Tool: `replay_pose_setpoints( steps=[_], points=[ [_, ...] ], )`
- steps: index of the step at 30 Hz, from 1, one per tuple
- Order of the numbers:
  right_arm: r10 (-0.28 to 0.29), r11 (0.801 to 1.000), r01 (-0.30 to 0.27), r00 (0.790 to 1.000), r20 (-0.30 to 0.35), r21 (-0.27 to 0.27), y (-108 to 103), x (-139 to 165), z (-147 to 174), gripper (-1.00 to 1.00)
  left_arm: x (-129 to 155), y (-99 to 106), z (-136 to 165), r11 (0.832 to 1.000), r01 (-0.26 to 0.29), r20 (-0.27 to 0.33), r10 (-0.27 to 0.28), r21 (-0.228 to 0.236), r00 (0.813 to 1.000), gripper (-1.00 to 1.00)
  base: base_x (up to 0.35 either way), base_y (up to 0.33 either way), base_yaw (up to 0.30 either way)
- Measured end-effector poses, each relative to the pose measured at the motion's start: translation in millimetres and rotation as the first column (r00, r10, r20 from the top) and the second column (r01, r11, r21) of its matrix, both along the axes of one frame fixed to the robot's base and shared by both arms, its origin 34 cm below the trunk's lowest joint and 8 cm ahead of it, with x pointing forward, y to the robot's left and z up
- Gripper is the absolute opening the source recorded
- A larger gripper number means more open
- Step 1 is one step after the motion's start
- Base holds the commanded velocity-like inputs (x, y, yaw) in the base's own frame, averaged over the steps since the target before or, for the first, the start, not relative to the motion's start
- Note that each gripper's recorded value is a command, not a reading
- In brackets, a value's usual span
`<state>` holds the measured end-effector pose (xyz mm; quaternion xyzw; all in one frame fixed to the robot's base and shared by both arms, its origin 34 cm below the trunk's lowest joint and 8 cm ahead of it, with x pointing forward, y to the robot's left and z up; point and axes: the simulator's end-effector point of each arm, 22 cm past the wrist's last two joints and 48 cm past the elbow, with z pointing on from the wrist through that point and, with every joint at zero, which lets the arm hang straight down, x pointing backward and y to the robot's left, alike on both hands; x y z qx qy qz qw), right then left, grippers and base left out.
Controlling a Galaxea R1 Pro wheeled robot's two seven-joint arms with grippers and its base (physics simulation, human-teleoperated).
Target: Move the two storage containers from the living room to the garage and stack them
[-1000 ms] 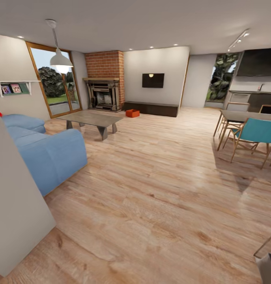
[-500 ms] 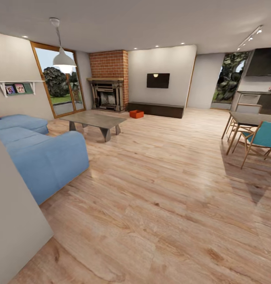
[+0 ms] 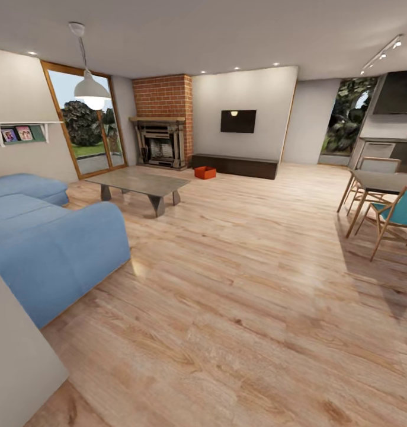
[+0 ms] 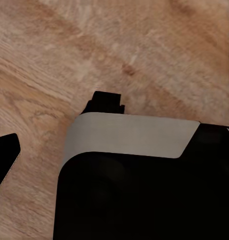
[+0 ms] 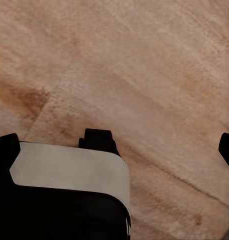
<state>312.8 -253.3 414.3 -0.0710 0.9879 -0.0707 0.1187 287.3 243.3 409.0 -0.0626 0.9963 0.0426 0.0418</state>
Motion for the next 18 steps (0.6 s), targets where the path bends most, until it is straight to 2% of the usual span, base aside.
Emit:
replay_pose_setpoints(
  steps=[18],
  points=[
    [0.0, 1.0, 0.0, 1.0, 0.001, 0.002, 0.7, 0.3, 0.0, 1.0, 0.1, 0.0, 0.0, 1.0, 0.0, 0.0, 0.0, 0.0, 1.0, 1.0, 0.322, 0.0, 0.0]
  ],
)
